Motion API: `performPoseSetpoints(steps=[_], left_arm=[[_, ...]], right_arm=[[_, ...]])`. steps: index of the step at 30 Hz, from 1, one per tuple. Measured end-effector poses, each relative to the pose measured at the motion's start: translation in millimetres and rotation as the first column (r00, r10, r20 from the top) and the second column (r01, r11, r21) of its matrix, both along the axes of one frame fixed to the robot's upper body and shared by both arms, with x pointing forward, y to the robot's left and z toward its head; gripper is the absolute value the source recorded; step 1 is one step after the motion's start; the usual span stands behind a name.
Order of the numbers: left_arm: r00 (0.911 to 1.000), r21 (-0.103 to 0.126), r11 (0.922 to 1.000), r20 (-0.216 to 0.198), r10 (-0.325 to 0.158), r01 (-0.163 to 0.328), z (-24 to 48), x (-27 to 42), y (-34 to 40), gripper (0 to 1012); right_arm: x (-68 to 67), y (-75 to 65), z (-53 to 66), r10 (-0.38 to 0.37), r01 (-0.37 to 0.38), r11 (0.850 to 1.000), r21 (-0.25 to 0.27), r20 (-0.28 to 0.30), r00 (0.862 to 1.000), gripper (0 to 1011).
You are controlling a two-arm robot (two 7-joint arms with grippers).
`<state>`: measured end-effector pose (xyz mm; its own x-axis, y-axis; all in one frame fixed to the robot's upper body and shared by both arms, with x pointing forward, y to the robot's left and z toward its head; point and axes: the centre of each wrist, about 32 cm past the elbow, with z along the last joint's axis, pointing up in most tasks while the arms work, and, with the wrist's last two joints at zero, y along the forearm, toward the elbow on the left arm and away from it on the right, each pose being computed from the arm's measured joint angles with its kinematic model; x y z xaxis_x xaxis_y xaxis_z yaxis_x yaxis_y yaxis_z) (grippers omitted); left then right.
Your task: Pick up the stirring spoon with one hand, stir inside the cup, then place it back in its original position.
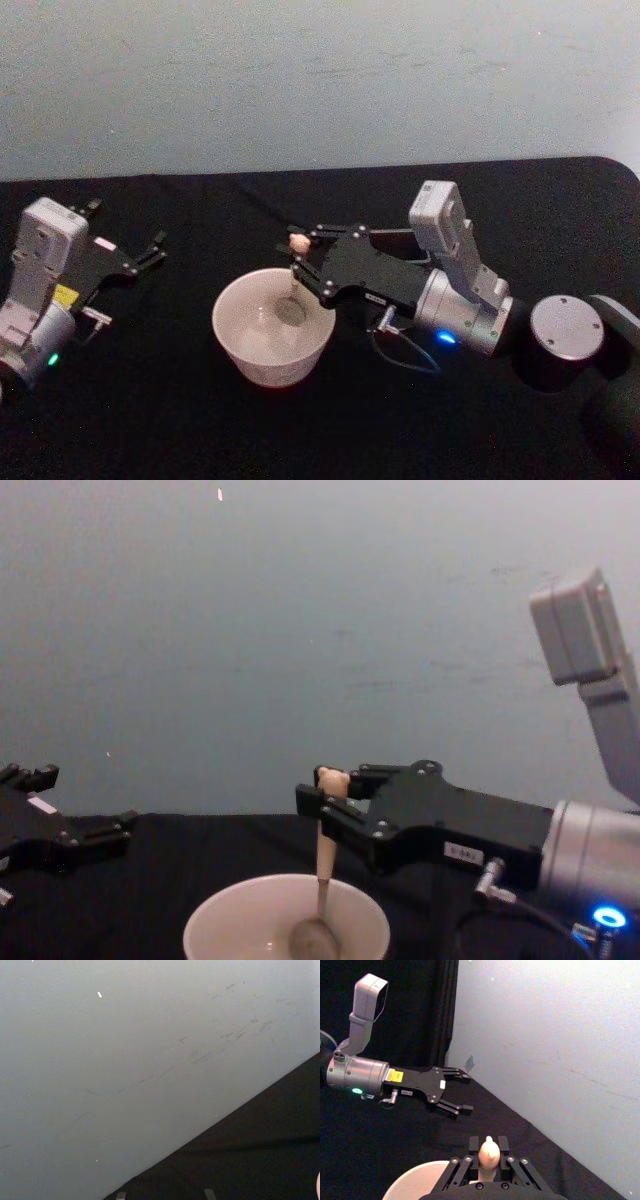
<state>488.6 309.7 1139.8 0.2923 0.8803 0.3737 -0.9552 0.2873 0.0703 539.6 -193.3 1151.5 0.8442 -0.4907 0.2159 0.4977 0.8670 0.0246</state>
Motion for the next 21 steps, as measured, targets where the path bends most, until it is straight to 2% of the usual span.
performPoseSetpoints(steps=[5, 12, 21], left_arm=[[1.0000, 0.000, 1.0000, 0.000, 0.000, 0.000, 0.0, 0.0, 0.0, 1002], [1.0000, 0.000, 1.0000, 0.000, 0.000, 0.000, 0.0, 0.0, 0.0, 1001], [1.0000, 0.000, 1.0000, 0.000, 0.000, 0.000, 0.0, 0.0, 0.0, 1001]], right_arm=[[-4.5, -7.4, 1.1, 0.005, -0.005, 1.000, -0.001, -0.001, 1.000, 214], [-17.6, -16.1, 4.5, 0.049, -0.049, 0.999, 0.004, -0.004, 0.999, 214], [-28.4, -10.5, 6.4, 0.114, -0.114, 0.993, 0.010, -0.013, 0.993, 214]])
